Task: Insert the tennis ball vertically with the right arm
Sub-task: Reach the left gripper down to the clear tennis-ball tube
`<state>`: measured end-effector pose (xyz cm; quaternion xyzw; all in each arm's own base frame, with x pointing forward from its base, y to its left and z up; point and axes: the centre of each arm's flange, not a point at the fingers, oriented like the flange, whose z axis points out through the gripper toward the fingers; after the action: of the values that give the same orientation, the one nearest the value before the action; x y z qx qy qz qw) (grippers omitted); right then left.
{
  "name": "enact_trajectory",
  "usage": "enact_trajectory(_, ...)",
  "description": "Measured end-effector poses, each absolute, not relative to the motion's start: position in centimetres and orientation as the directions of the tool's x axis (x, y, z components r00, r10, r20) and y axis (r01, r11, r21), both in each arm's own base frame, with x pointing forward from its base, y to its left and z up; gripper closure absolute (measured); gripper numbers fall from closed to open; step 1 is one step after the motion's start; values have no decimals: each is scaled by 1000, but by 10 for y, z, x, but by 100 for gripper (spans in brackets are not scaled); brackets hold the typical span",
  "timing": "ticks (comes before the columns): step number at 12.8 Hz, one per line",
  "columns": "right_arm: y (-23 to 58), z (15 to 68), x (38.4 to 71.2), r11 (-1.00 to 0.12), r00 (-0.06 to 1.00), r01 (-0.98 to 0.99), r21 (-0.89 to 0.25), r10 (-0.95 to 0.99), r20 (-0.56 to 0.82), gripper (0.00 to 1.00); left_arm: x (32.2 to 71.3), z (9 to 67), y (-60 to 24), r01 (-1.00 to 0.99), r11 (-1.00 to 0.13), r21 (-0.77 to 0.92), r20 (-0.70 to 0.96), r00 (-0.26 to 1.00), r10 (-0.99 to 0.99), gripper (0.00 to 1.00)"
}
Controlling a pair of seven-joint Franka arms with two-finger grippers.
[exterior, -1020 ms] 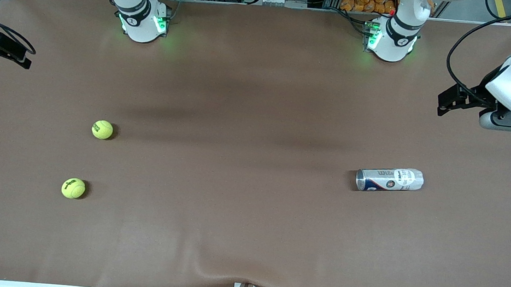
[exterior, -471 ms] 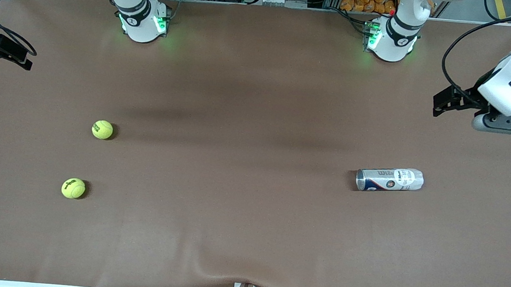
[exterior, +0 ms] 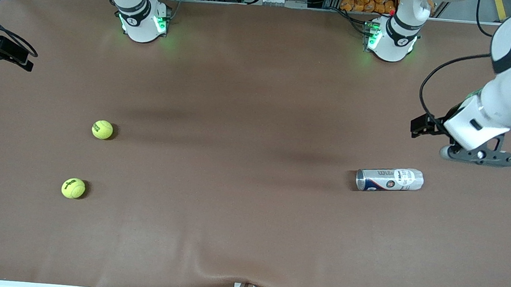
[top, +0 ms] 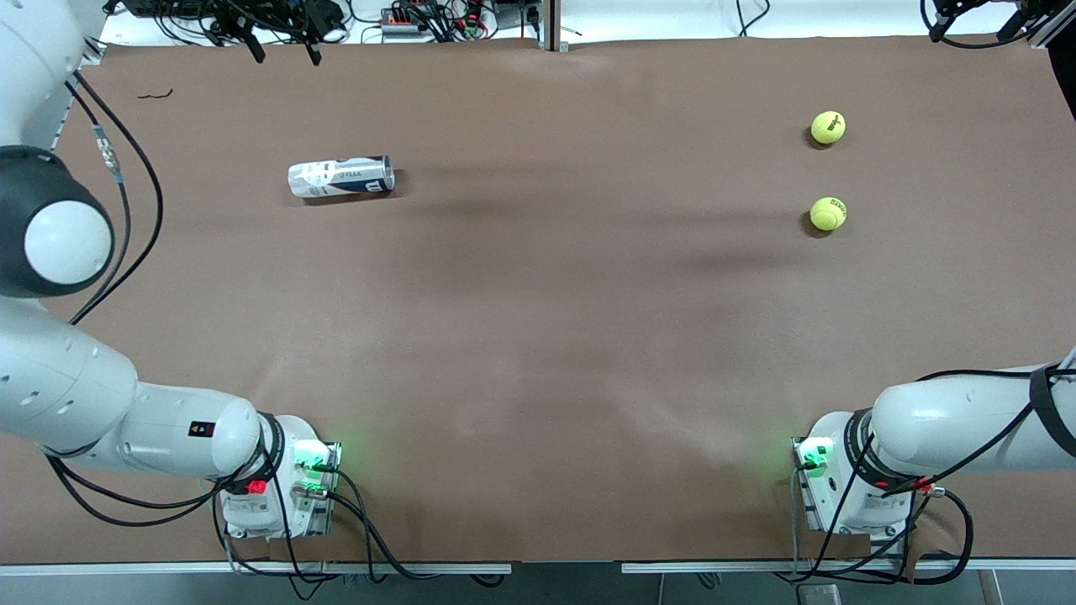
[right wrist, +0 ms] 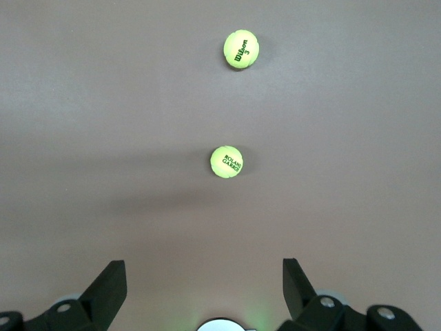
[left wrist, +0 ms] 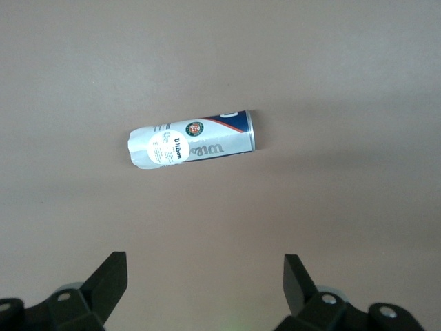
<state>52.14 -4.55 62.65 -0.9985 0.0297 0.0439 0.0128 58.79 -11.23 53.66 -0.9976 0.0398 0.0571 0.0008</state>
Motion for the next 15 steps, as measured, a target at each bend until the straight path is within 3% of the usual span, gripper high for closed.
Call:
enact_trajectory(7,-46,623,523,-998,994,-61,-23,-58,-95,0,619,422,-102,-286,-958,27,-268,921,-282,0)
enact_trajectory(11,-46,622,524,-998,994,-61,-23,-58,-96,0,627,350,-90,-564,-826,10,-397,756,-520,0)
enact_trajectory(15,-46,622,524,-998,994,-61,-23,-58,-96,0,634,318,-78,-727,-686,-2,-469,607,-642,0)
